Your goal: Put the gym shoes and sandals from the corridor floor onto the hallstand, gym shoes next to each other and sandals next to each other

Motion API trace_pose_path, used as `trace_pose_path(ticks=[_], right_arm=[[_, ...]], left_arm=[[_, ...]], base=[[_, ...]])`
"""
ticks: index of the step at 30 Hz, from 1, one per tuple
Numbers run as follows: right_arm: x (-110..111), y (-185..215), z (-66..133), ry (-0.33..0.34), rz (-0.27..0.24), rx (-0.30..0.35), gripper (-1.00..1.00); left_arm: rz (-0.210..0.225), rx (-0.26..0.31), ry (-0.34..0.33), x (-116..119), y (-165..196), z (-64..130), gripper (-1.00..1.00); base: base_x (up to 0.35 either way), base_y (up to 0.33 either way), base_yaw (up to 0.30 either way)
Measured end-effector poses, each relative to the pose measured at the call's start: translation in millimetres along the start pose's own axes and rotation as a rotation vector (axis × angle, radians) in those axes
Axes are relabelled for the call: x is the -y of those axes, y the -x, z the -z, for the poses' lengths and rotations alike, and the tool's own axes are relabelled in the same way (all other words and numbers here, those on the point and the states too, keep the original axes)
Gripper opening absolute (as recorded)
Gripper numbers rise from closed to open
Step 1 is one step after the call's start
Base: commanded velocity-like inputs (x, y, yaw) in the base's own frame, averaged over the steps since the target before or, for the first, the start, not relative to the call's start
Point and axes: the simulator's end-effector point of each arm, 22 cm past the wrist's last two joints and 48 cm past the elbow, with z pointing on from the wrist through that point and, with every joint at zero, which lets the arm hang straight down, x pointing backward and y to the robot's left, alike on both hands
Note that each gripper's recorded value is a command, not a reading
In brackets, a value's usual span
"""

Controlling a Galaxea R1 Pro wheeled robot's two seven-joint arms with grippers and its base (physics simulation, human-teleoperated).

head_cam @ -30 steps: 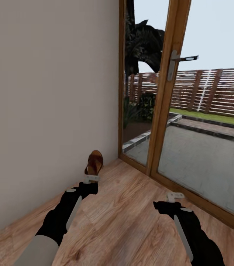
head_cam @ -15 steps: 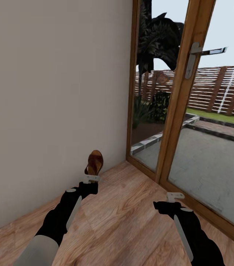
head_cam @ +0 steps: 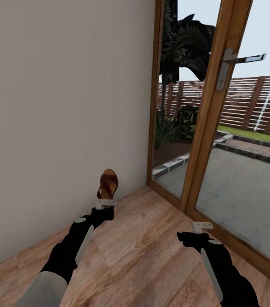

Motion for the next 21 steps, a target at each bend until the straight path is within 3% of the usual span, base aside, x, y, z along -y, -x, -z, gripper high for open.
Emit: trace_pose_path(ticks=[15, 21], right_arm=[[-0.4, 0.1, 0.0, 0.000, 0.001, 0.000, 1.00], [-0.5, -0.8, -0.6, 0.001, 0.001, -0.002, 1.00]], left_arm=[[0.002, 0.001, 0.002, -0.5, 0.1, 0.0, -1.00], [0.002, 0.000, 0.002, -0.7, -0.9, -0.5, -1.00]], base=[[0.000, -0.002, 0.285], [0.000, -0.179, 0.294]])
